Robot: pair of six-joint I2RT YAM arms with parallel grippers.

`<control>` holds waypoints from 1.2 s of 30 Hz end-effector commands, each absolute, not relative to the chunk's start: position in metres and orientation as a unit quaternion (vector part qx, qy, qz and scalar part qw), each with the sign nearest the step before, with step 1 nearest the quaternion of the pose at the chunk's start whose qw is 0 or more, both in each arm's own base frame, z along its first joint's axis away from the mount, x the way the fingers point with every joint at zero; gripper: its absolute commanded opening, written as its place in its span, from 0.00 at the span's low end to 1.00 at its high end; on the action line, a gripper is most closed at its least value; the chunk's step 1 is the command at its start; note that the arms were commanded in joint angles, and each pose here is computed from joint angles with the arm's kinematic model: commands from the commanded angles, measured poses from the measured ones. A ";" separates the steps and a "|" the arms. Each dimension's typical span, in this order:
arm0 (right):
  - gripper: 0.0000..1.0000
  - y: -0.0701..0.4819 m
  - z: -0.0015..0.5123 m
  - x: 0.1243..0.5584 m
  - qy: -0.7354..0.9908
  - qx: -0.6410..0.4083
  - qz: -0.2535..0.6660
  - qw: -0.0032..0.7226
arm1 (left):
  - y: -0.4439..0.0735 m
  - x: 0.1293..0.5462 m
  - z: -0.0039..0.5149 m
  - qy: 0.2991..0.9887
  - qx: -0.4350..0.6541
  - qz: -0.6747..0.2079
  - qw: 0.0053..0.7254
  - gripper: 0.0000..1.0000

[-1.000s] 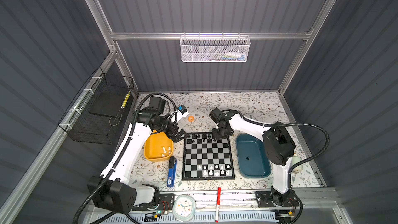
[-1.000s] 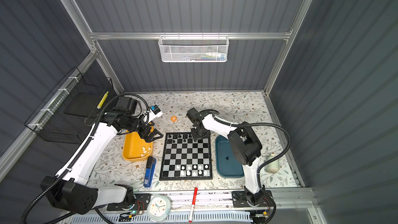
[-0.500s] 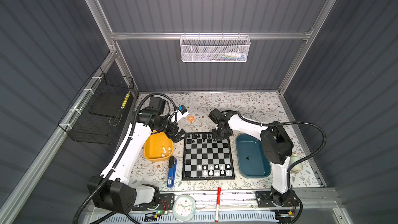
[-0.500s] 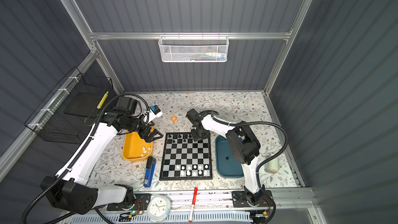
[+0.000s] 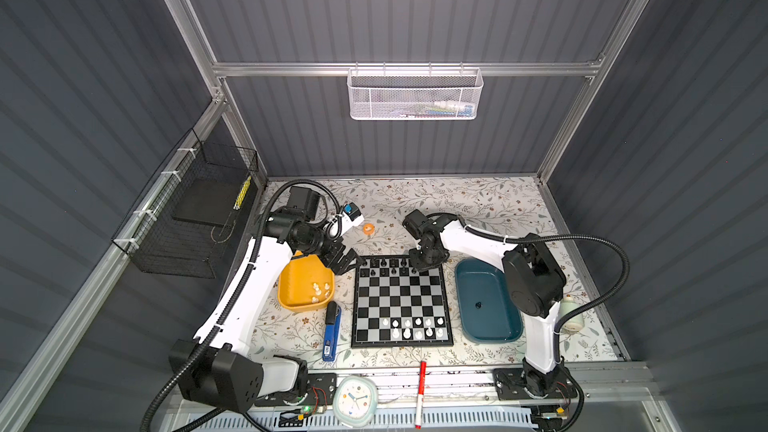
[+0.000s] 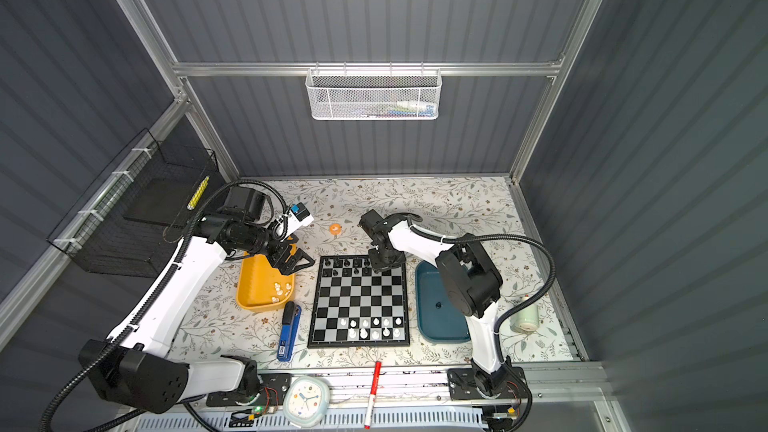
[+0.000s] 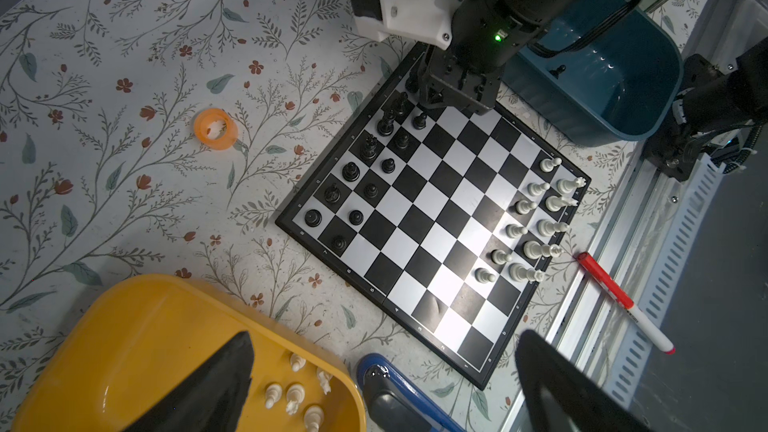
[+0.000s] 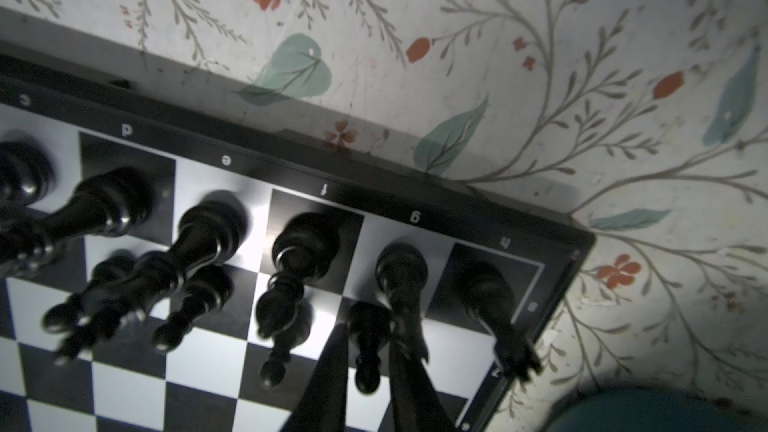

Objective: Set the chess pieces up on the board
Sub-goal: 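Lower the black piece onto the back-row square and open the right gripper, then raise the right gripper and move it back over the teal tray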

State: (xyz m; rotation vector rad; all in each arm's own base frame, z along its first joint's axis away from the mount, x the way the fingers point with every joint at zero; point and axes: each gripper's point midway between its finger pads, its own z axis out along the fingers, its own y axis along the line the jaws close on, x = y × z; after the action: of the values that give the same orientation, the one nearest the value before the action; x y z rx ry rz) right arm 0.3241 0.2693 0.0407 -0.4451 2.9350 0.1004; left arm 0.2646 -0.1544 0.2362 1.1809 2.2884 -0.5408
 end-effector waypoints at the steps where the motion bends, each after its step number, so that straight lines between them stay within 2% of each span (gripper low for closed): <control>1: 0.24 0.266 0.048 0.322 0.984 -0.150 0.028 0.090 | -0.154 0.258 0.240 0.837 0.441 -0.197 0.256 1.00; 22: 0.26 0.263 0.067 0.314 0.983 -0.153 0.038 0.097 | -0.153 0.258 0.242 0.837 0.441 -0.193 0.258 0.99; 36: 0.28 0.244 0.098 0.287 0.981 -0.159 0.036 0.106 | -0.149 0.259 0.242 0.838 0.444 -0.180 0.260 1.00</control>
State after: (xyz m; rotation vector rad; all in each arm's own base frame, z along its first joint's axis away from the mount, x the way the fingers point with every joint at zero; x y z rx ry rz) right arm 0.3000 0.2571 0.0851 -0.4717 2.8878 0.1377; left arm 0.2654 -0.1506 0.2368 1.1773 2.2920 -0.5049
